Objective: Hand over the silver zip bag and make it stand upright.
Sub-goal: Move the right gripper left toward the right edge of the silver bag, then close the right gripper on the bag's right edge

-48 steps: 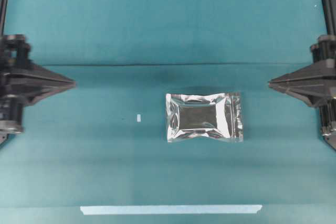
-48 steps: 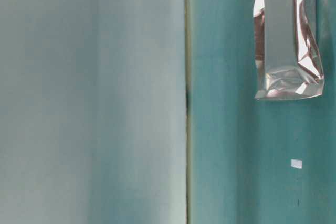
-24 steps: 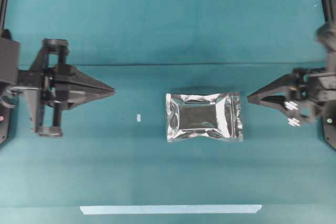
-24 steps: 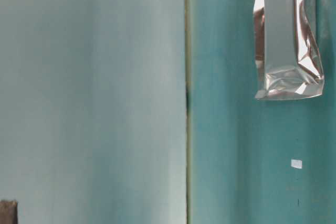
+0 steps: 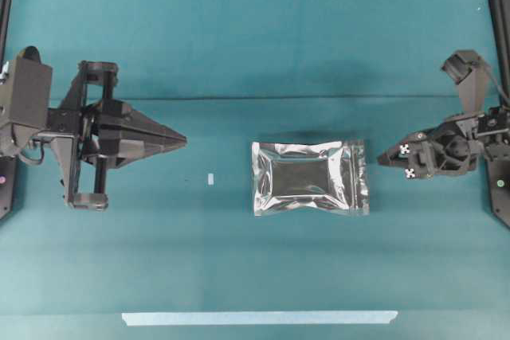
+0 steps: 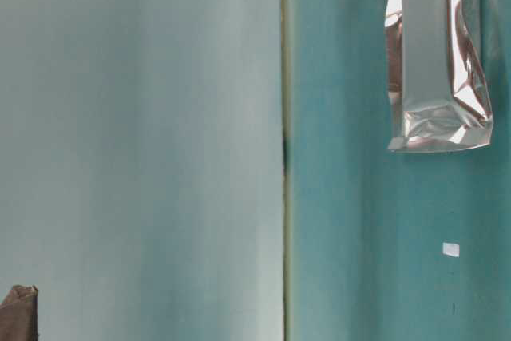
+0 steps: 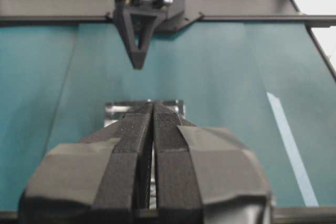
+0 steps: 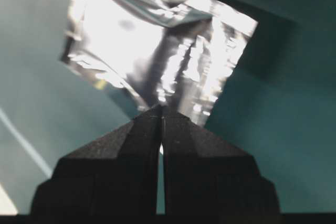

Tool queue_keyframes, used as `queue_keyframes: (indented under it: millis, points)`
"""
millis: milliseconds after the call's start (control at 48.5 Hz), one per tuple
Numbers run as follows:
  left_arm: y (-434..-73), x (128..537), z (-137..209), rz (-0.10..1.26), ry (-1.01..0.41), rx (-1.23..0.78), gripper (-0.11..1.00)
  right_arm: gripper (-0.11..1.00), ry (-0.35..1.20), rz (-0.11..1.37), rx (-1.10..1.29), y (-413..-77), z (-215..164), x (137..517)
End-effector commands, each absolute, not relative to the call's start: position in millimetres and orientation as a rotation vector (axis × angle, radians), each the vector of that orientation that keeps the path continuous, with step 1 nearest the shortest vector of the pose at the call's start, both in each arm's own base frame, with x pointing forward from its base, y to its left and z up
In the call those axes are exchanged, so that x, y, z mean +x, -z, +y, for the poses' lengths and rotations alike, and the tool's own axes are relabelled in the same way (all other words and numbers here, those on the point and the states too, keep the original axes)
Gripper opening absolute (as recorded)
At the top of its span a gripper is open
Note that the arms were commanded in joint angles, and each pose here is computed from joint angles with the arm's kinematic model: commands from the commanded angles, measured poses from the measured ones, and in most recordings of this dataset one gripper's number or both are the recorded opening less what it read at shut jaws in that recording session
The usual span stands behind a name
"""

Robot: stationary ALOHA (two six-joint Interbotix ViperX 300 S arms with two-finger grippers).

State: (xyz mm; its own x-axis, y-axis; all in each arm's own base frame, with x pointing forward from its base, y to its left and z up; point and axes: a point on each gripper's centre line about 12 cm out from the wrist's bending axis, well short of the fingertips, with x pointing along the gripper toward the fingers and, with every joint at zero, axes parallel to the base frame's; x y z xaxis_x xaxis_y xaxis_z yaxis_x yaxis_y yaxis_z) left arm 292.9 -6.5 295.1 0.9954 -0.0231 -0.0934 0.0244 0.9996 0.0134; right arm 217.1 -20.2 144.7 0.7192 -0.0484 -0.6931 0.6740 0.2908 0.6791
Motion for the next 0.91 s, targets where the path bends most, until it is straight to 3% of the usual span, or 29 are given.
queue_keyframes:
  millis: [0,103,186,392,474,887]
  points:
    - [-305.6,294.7,-7.0,0.066,0.026,0.014,-0.01,0.0,0.566,0.625,1.256,-139.9,-20.9,218.7]
    - [-305.1,294.7,-7.0,0.07,0.025,0.011,-0.01,0.05,0.614,0.62,1.34,-135.2,-21.0,220.3]
    - [-304.7,294.7,-7.0,0.074,0.025,0.011,-0.01,0.18,0.647,0.619,1.397,-131.9,-20.4,220.9]
    - [-303.2,294.8,-7.0,0.084,0.025,0.01,-0.01,0.73,0.699,0.622,1.476,-125.3,-18.8,221.4]
    - [-302.6,294.8,-6.6,0.089,0.024,0.01,-0.01,0.9,0.702,0.613,1.479,-123.4,-19.2,222.6]
    - [-299.7,294.5,-4.7,0.113,0.017,0.007,-0.01,0.91,0.691,0.539,1.475,-92.2,-8.8,243.5]
